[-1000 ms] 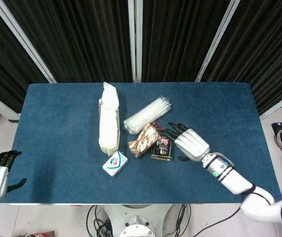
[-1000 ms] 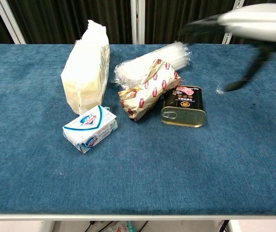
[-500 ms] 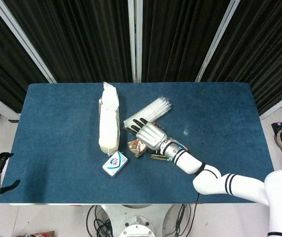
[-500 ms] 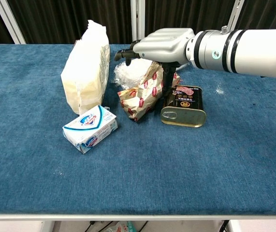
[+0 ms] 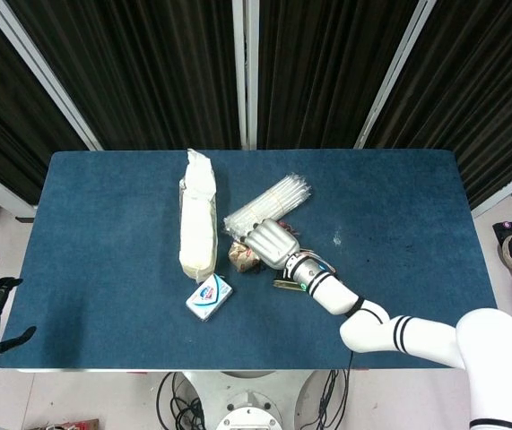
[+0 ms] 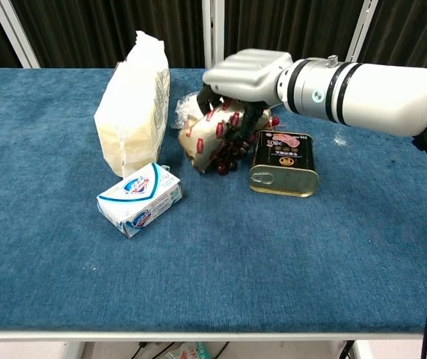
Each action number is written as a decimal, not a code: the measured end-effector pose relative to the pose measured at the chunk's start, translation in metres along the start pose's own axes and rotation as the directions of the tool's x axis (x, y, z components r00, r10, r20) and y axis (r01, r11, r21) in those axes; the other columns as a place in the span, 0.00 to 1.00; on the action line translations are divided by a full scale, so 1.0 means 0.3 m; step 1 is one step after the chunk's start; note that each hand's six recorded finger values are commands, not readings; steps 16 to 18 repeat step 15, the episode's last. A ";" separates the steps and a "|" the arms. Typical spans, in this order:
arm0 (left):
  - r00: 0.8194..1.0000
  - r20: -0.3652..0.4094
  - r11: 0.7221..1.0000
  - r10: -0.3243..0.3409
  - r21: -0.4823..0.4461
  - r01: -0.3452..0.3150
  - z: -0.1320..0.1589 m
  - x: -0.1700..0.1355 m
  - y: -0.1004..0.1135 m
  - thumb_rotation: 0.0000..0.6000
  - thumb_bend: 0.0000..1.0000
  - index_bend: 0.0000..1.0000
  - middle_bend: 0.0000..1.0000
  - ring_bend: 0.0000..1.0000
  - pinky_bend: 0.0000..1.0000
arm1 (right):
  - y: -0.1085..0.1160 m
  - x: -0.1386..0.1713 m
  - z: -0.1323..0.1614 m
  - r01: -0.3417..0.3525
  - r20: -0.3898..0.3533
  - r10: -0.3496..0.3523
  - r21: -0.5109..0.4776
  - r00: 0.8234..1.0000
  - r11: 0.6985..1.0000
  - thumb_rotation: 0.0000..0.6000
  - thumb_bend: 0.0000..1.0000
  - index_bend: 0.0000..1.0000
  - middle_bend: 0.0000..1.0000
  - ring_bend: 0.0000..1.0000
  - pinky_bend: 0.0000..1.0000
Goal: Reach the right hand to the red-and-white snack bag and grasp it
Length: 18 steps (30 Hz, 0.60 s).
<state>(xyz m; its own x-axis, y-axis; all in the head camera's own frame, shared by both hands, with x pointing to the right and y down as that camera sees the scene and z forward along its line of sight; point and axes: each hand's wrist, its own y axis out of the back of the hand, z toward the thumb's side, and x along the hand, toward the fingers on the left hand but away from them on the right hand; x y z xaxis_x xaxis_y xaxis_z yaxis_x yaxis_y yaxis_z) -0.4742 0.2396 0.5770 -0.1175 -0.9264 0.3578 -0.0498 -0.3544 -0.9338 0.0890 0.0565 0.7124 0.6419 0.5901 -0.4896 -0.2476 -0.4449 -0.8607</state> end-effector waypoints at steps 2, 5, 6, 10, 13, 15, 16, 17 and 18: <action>1.000 0.001 1.000 0.005 0.000 -0.005 0.001 -0.001 0.003 1.00 0.07 0.22 0.21 0.18 0.22 | 0.036 0.012 -0.001 0.073 -0.002 -0.073 -0.026 0.997 0.997 1.00 0.48 0.80 0.69 0.63 0.76; 1.000 0.003 1.000 0.012 0.000 -0.012 0.005 -0.002 0.008 1.00 0.07 0.22 0.21 0.18 0.22 | 0.103 0.048 -0.009 0.196 -0.008 -0.197 -0.081 0.980 0.977 1.00 0.48 0.80 0.69 0.63 0.76; 1.000 0.005 1.000 0.014 0.000 -0.014 0.008 -0.002 0.009 1.00 0.07 0.22 0.21 0.18 0.22 | 0.126 0.064 -0.012 0.235 -0.010 -0.237 -0.099 0.972 0.967 1.00 0.48 0.80 0.69 0.63 0.76; 1.000 0.012 1.000 0.019 0.001 -0.019 0.019 0.000 0.013 1.00 0.07 0.22 0.21 0.18 0.22 | 0.233 0.155 -0.030 0.401 -0.023 -0.411 -0.178 0.911 0.899 1.00 0.47 0.80 0.69 0.62 0.76; 1.000 0.016 1.000 0.021 0.000 -0.021 0.029 0.002 0.014 1.00 0.07 0.22 0.21 0.18 0.22 | 0.312 0.237 -0.044 0.512 -0.030 -0.533 -0.235 0.846 0.826 1.00 0.46 0.80 0.69 0.62 0.76; 1.000 0.019 1.000 0.022 0.001 -0.022 0.035 0.003 0.014 1.00 0.07 0.22 0.21 0.18 0.22 | 0.357 0.293 -0.048 0.566 -0.035 -0.598 -0.281 0.801 0.775 1.00 0.46 0.80 0.69 0.62 0.76; 1.000 0.019 1.000 0.022 0.001 -0.022 0.035 0.003 0.014 1.00 0.07 0.22 0.21 0.18 0.22 | 0.357 0.293 -0.048 0.566 -0.035 -0.598 -0.281 0.801 0.775 1.00 0.46 0.80 0.69 0.62 0.76; 1.000 0.019 1.000 0.022 0.001 -0.022 0.035 0.003 0.014 1.00 0.07 0.22 0.21 0.18 0.22 | 0.357 0.293 -0.048 0.566 -0.035 -0.598 -0.281 0.801 0.775 1.00 0.46 0.80 0.69 0.62 0.76; 1.000 0.019 1.000 0.022 0.001 -0.022 0.035 0.003 0.014 1.00 0.07 0.22 0.21 0.18 0.22 | 0.357 0.293 -0.048 0.566 -0.035 -0.598 -0.281 0.801 0.775 1.00 0.46 0.80 0.69 0.62 0.76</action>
